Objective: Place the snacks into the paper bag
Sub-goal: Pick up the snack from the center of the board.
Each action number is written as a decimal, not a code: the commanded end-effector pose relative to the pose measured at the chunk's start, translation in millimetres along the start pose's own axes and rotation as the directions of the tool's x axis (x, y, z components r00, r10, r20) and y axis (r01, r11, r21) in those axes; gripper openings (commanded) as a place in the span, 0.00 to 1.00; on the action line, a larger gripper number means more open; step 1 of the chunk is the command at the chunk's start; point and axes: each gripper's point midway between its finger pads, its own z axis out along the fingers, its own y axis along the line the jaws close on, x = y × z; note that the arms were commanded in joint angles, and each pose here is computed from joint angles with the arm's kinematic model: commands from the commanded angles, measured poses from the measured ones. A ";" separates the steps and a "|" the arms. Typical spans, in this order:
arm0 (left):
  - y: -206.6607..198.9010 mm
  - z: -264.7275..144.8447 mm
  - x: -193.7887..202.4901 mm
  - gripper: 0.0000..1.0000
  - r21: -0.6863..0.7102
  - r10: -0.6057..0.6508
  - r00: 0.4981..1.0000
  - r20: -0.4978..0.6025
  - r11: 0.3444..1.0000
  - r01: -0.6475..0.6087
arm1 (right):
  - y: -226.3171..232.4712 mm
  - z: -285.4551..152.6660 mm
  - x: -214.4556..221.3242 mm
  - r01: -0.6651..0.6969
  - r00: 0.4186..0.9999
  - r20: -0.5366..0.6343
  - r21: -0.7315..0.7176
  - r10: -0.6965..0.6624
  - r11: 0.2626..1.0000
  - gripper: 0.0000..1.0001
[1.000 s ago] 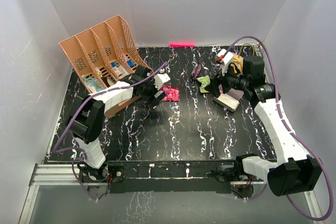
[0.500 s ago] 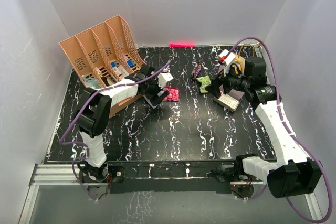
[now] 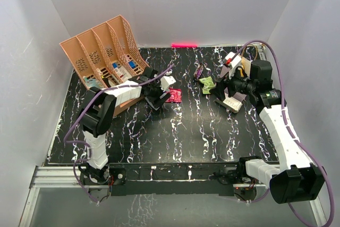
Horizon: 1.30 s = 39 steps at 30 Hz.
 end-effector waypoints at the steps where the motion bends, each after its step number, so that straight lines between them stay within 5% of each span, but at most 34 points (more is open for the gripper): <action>1: -9.0 4.8 9.7 0.70 0.026 0.021 1.000 -0.019 0.999 -0.020 | -2.8 -4.6 -17.0 0.029 0.997 0.068 0.011 -0.029 1.000 0.73; 11: -19.9 -14.1 19.4 0.44 0.032 0.059 0.998 -0.005 0.998 -0.059 | -1.5 -0.2 -14.0 0.008 0.997 0.071 -0.017 -0.007 1.000 0.73; 24: -38.4 -66.4 -20.3 0.39 0.088 0.166 0.972 0.165 0.979 -0.183 | 22.2 21.1 -16.1 -0.103 0.983 0.130 -0.191 0.129 0.976 0.73; 39: -65.7 -161.6 -98.6 0.38 0.101 0.258 0.884 0.390 0.942 -0.320 | 79.6 97.1 -34.2 -0.273 0.946 0.042 -0.427 0.321 0.862 0.73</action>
